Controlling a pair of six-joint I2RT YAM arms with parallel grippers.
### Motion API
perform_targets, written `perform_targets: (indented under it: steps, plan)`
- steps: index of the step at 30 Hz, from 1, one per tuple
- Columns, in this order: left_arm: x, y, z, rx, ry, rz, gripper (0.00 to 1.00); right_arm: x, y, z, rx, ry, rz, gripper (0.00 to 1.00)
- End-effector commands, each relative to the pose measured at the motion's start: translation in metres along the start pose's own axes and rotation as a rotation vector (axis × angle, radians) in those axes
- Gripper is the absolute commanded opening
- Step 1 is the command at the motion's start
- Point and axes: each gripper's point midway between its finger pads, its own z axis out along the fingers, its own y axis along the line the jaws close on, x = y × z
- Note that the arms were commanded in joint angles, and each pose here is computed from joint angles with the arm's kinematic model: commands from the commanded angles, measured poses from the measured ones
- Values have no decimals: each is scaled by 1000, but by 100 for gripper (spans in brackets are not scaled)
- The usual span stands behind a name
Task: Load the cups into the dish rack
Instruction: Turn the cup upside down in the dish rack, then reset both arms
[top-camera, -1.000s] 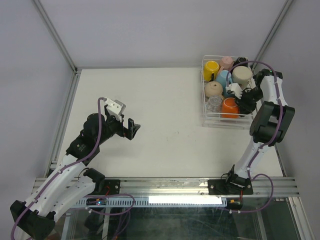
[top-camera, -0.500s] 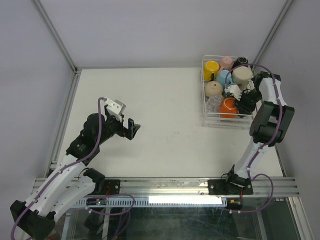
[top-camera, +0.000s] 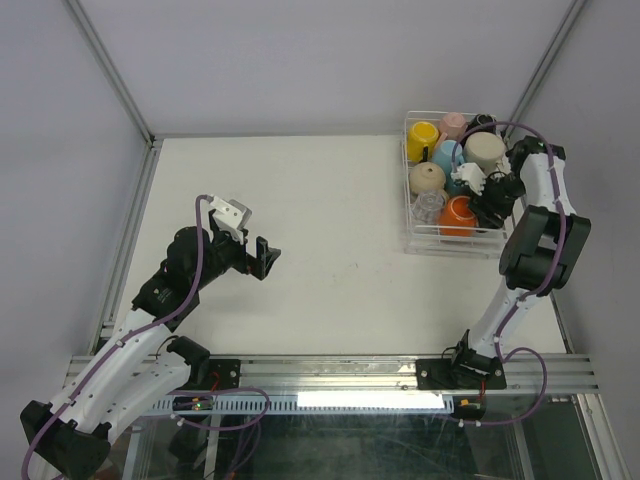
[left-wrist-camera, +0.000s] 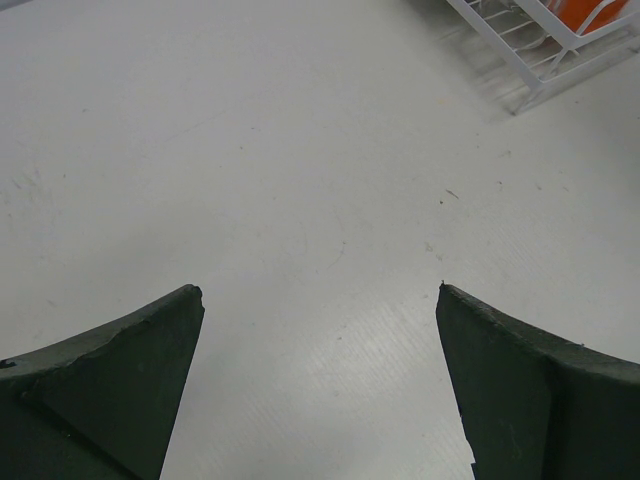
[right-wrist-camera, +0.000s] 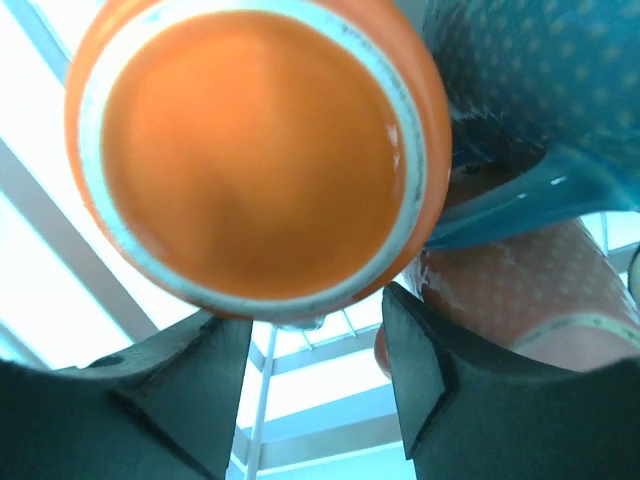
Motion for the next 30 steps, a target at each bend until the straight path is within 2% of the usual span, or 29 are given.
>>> perform_targets:
  steps: [1, 9, 16, 25, 30]
  plan:
    - [-18, 1, -4, -4, -58, 20, 99, -21, 16, -40, 30, -48, 1, 59]
    - [-19, 0, -5, -3, -64, 21, 99, -27, 16, -59, 59, -52, -22, 63]
    - [-21, -2, -7, 6, -72, 22, 99, -46, 23, -90, 111, -122, -57, 64]
    - [-32, -10, -14, 53, -121, 26, 99, -102, 64, -128, 211, -411, -82, 61]
    - [-40, -22, -17, 134, -139, 25, 99, -135, 90, -143, 296, -651, 10, 63]
